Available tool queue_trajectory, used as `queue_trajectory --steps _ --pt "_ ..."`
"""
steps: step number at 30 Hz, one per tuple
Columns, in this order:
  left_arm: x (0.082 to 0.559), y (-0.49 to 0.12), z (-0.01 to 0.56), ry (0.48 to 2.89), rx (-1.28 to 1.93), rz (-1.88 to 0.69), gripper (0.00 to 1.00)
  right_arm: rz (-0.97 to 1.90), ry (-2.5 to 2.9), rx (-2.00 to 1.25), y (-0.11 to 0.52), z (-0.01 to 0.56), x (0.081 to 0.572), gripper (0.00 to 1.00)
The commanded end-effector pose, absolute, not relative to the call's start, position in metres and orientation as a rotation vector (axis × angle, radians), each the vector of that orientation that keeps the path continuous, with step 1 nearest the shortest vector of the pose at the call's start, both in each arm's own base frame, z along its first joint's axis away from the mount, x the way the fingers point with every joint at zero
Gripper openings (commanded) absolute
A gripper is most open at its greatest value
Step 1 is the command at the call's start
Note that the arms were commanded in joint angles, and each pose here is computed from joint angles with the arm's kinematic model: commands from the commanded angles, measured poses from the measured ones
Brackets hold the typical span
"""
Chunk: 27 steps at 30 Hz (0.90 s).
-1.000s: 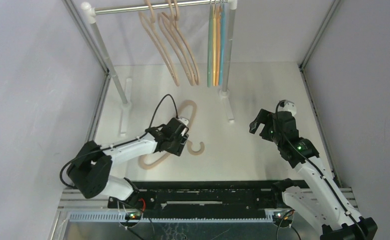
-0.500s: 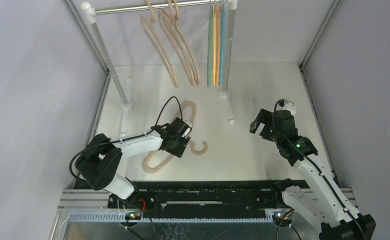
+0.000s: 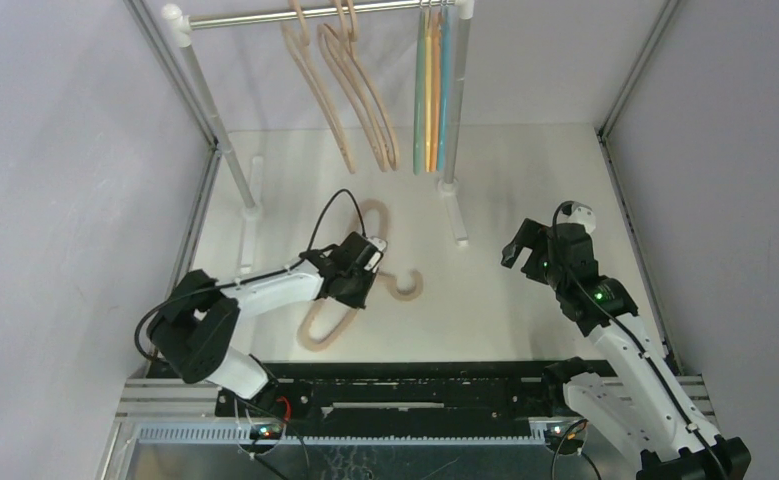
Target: Organize the hangers
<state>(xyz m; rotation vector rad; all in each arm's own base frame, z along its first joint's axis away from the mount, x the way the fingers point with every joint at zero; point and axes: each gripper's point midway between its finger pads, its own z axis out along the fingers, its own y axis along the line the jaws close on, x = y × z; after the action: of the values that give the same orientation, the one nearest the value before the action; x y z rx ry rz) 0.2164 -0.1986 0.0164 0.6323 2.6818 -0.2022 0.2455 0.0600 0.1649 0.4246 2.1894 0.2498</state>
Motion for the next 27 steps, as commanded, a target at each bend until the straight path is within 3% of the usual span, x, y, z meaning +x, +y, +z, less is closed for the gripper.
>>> queue_trajectory --steps 1,10,21,27 --pt "0.235 -0.224 0.074 2.514 0.524 -0.377 0.0 0.25 2.156 0.414 0.058 0.171 0.25 1.0" --pt "0.242 -0.236 0.134 2.407 0.376 -0.548 0.0 0.264 2.16 0.402 0.062 0.169 0.253 1.0" --pt "0.247 -0.165 0.183 2.202 -0.002 -0.678 0.0 0.301 2.157 0.389 0.069 0.171 0.255 1.0" --pt "0.242 -0.145 0.218 2.118 -0.041 -0.674 0.0 0.297 2.163 0.386 0.07 0.171 0.255 1.0"
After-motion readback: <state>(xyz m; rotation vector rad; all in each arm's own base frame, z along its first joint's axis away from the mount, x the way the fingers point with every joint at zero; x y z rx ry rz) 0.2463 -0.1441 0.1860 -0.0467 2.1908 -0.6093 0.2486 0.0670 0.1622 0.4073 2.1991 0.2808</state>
